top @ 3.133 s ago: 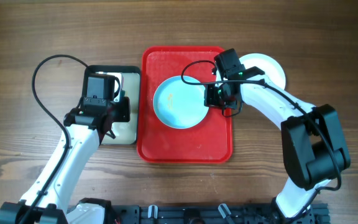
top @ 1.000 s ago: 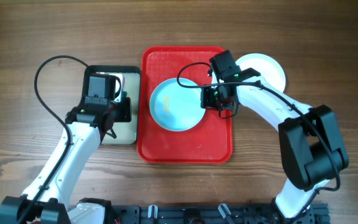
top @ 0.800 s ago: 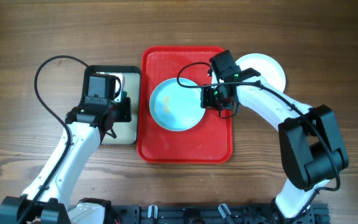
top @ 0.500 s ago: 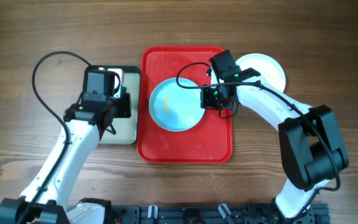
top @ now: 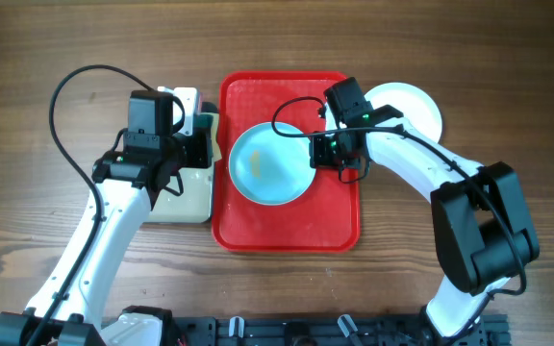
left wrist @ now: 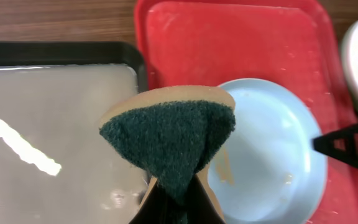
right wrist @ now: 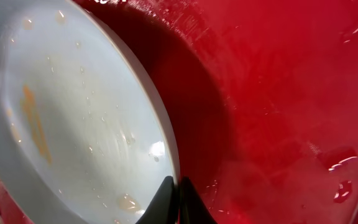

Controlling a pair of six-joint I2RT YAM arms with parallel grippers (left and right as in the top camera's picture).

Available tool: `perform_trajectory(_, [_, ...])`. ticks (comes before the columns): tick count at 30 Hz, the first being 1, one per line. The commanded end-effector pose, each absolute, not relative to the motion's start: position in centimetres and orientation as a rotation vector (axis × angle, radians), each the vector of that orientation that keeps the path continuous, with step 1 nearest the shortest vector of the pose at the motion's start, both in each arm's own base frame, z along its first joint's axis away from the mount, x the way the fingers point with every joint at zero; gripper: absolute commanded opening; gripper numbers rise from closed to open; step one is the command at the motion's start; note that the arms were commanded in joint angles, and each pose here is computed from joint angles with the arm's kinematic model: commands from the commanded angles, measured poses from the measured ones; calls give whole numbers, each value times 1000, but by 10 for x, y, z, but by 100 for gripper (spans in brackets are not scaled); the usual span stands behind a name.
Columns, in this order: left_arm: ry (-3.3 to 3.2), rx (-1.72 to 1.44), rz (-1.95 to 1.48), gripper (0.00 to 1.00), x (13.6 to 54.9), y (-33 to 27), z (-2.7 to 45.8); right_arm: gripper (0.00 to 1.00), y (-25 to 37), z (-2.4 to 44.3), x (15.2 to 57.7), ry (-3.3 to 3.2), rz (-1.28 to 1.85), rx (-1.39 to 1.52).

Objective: Clean dirty plates on tray and stack at the side
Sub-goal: 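Lift the sponge from the water tray toward the plate, left gripper, then scrub the stained plate with the sponge while right gripper holds it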

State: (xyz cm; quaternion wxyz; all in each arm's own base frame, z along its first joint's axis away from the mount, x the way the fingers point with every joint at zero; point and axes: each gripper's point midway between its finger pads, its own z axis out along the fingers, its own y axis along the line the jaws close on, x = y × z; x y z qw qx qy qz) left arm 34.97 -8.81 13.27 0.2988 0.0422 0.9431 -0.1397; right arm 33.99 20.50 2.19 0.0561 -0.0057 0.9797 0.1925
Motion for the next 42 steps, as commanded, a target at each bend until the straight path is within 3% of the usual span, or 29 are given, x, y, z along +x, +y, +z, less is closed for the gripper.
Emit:
perform_trajectory(1, [2464,87,-494,4,350,-103,152,4,214,12,328,3013,624,-60])
perform_trajectory(13, [2458,198,-565,4,340,-143,154,4,224,12,322,3019,619,-83])
perform_trajectory(17, [2515,-37,-574,4,344,-141,141,4,224,11,321,3020,618,-82])
perform_trajectory(30, [2490,-134,-502,4,364,-143,128,4,224,11,322,3019,618,-83])
perform_trajectory(42, [2754,-156,-328,4,336,-136,57,4,224,12,322,3016,619,-87])
